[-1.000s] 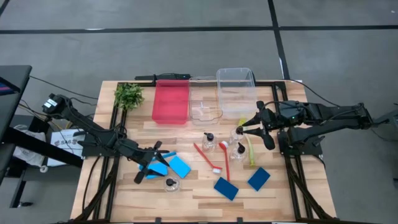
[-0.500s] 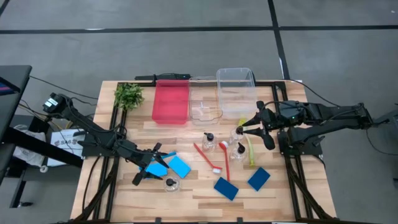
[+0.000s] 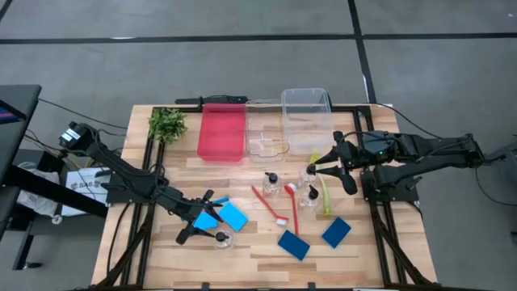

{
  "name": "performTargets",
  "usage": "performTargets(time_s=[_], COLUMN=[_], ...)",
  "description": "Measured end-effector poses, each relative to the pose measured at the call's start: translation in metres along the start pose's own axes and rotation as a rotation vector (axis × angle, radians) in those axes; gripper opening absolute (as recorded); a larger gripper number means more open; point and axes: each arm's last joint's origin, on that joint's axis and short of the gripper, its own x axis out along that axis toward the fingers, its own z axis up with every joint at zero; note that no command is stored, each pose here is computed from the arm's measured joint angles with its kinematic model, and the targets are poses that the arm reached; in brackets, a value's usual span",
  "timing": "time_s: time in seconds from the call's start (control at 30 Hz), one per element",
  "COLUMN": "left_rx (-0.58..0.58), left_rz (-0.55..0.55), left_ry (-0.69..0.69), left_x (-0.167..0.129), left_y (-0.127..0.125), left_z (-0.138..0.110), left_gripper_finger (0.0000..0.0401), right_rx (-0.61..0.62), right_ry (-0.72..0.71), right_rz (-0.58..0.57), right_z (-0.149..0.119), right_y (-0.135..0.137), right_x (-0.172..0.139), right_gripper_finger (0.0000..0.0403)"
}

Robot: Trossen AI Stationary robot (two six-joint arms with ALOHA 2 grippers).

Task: Pick & Place Kitchen Sink Supplies
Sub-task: Put the transparent soap dispenser into the red bin

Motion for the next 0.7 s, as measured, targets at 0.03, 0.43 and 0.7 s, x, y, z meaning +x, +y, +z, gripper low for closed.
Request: performTargets(time_s=[0.03,0.43,0.7], left_rx=[0.001,0.004,0.005], left_rz=[-0.004,-0.026,-0.022], left_ry=[-0.001,-0.002,-0.006], left_x=[0.000,0.005,0.012], left_y=[-0.001,-0.006,-0.005], left_z=[0.000,-0.003,-0.006], left_gripper_finger=[0.0250,0.0250,0.0250], right_rx=[0.000,0.000,0.000], right_ry=[0.000,0.000,0.000], right_rz=[0.000,0.000,0.000], right_z=[0.000,0.000,0.000], right_y=[0.000,0.000,0.000], right_x=[0.000,0.000,0.000], right_gripper_finger=[0.0123,0.0123,0.0123])
